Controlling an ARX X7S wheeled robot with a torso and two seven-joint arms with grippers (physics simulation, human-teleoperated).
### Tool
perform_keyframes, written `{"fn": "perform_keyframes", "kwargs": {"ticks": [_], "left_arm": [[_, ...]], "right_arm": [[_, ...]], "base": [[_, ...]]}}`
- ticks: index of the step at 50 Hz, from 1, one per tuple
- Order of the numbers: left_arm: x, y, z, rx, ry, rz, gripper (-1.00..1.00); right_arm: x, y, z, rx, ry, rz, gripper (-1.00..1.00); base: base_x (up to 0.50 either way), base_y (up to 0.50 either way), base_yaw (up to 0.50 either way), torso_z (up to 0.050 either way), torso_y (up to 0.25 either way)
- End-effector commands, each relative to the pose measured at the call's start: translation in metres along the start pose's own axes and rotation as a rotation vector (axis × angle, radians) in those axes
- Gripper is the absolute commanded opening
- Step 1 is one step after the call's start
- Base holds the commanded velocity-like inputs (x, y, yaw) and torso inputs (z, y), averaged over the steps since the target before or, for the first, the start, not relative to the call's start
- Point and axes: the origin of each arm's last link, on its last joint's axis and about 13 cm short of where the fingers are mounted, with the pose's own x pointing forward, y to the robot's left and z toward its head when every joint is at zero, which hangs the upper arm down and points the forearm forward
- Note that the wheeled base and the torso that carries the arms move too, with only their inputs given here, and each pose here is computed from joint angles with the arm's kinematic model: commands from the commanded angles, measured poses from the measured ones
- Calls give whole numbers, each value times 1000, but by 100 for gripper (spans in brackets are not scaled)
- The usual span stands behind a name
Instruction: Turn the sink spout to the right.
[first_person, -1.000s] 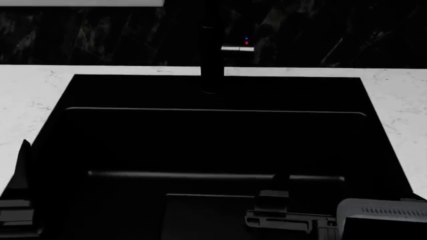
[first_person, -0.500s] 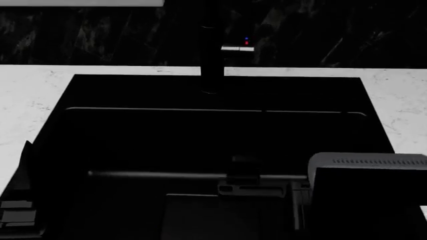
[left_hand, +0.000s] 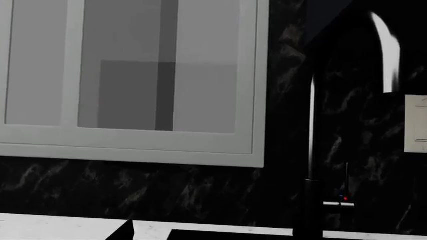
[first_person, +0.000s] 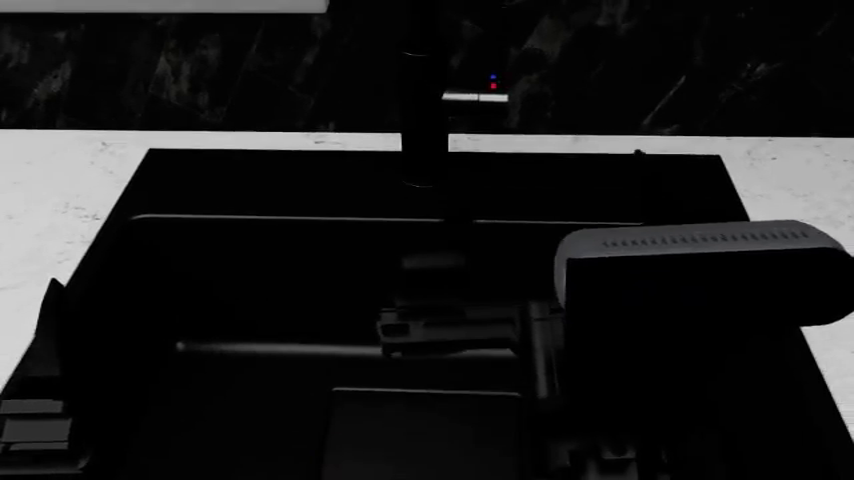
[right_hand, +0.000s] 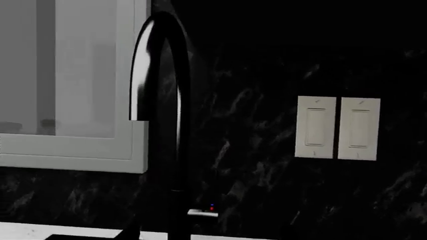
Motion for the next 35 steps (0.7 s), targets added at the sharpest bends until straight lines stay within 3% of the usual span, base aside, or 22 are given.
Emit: {"fn": "perform_keyframes", "kwargs": {"ticks": [1, 13, 35], "left_arm": [[0, 0, -1, 2, 4, -3, 100], [0, -3, -5, 20, 13, -23, 100], [0, -3, -5, 28, 14, -29, 100]], "right_arm": [[3, 2, 4, -5, -4, 7, 100], [27, 11, 21, 2, -43, 46, 100], [63, 32, 27, 56, -54, 114, 100]], "base": [[0, 0, 0, 0, 0], [0, 0, 0, 0, 0], [0, 0, 0, 0, 0]]}}
